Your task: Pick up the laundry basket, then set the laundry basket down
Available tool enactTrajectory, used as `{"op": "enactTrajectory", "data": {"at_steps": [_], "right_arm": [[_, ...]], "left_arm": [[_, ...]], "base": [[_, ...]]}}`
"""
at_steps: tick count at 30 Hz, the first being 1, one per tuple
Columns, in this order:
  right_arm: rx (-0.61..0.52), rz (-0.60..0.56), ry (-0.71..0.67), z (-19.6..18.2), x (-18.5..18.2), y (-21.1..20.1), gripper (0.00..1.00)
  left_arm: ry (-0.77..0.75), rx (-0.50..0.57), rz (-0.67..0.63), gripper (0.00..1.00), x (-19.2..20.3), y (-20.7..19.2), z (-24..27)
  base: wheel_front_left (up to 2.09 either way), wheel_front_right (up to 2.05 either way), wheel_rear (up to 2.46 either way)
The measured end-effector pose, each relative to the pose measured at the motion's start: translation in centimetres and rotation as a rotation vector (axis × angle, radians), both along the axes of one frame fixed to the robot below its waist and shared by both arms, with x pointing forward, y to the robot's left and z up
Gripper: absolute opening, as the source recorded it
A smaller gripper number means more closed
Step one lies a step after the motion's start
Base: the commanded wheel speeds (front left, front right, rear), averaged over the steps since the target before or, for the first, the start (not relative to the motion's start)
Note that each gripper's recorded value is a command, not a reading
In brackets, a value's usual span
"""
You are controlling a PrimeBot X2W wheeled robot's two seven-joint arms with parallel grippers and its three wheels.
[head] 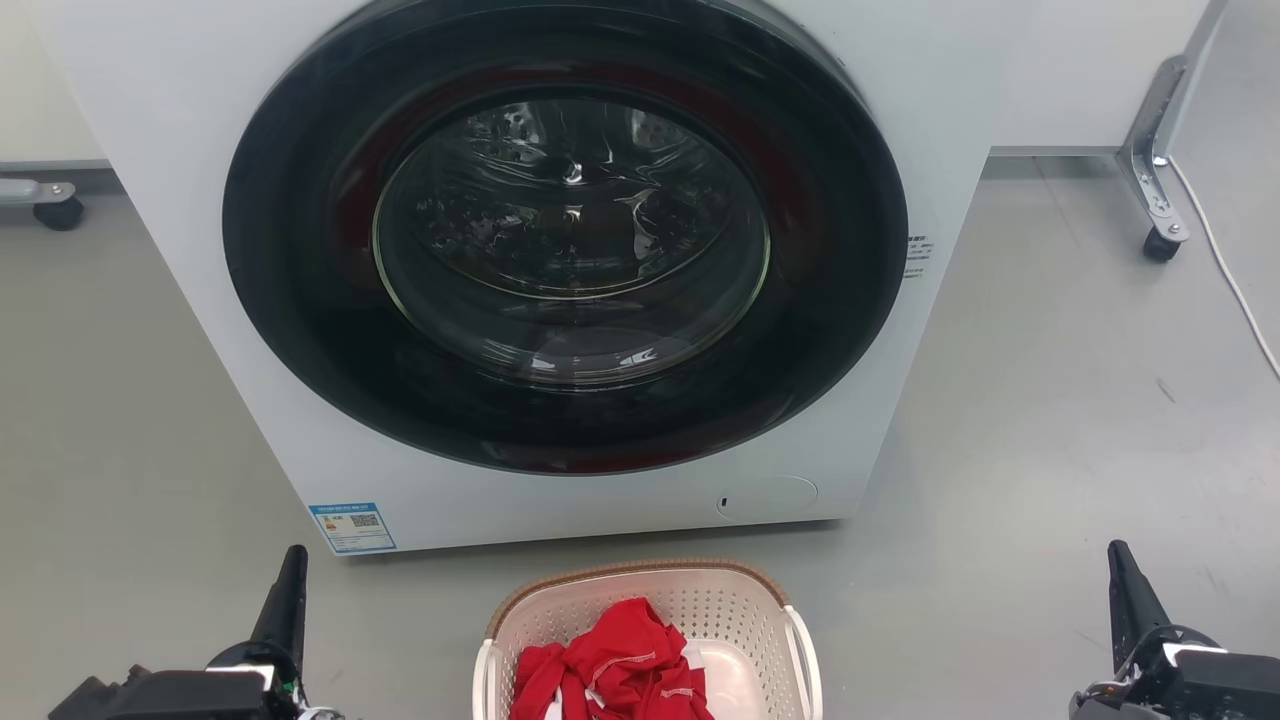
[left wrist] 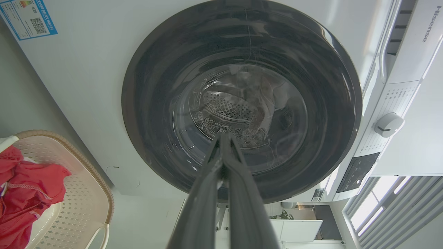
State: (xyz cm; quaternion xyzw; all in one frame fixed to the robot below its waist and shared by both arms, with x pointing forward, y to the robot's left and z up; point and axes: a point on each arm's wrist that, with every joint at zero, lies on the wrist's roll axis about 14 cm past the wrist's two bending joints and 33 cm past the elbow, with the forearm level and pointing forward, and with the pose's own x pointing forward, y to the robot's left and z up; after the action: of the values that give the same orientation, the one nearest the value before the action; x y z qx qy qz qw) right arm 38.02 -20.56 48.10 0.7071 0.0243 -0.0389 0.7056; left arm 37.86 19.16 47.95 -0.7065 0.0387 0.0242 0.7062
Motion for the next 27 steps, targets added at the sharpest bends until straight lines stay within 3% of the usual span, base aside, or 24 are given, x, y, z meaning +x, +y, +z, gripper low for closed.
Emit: {"op": "enactTrajectory", "data": {"at_steps": [27], "right_arm": [[0.000,0.000,-0.005,0.09,0.04,0.02,0.00]], "left_arm": [[0.001,-0.001,0.001,0.00,-0.02,0.00,-0.04]], "base": [[0.00,0.00,0.00]]}}
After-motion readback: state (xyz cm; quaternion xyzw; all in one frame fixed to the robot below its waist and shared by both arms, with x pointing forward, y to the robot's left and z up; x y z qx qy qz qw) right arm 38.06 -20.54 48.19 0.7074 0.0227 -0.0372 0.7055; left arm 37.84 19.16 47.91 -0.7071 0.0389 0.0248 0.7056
